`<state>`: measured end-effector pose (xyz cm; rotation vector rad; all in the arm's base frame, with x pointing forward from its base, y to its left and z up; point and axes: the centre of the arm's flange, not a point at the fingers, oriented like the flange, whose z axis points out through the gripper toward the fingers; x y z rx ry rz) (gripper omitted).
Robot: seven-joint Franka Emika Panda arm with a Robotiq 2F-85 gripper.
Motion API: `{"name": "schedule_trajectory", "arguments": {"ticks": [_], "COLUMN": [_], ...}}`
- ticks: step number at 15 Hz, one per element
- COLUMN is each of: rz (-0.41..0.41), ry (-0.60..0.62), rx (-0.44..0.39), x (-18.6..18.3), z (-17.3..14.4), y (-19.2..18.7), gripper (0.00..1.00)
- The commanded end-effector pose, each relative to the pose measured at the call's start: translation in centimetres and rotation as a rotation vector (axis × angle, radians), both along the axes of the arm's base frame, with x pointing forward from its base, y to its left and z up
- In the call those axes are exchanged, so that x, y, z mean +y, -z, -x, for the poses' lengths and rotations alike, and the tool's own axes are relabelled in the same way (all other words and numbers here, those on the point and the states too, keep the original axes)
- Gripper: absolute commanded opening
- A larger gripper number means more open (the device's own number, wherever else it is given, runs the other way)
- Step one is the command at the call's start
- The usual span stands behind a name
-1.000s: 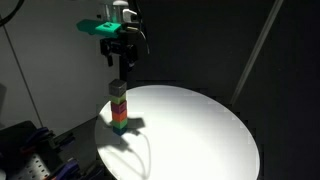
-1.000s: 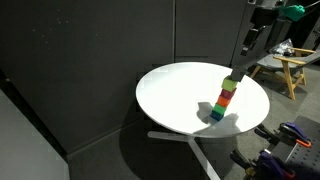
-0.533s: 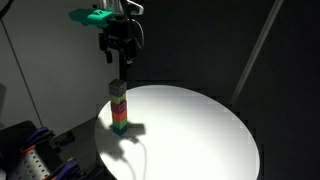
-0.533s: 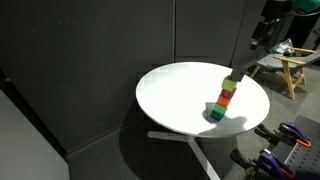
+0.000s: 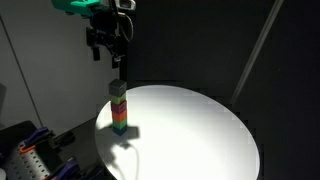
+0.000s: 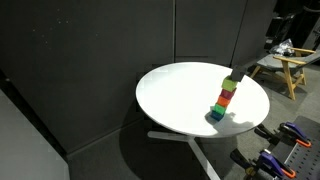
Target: Put the grey block on top of the yellow block on the pile
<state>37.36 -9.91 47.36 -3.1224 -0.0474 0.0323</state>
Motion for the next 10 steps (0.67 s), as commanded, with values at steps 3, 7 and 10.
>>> {"name": "schedule_trajectory", "arguments": {"ticks": [3, 7, 10], "rz": [0.007, -0.007, -0.008], "ry": [-0.031, -0.012, -0.013], "rx": [-0.005, -0.006, -0.006], "x": [0.2, 0.4, 0.4], "z": [2.9, 2.1, 2.3], "y": [-1.4, -1.1, -1.1], "gripper": [1.0, 1.0, 1.0]}}
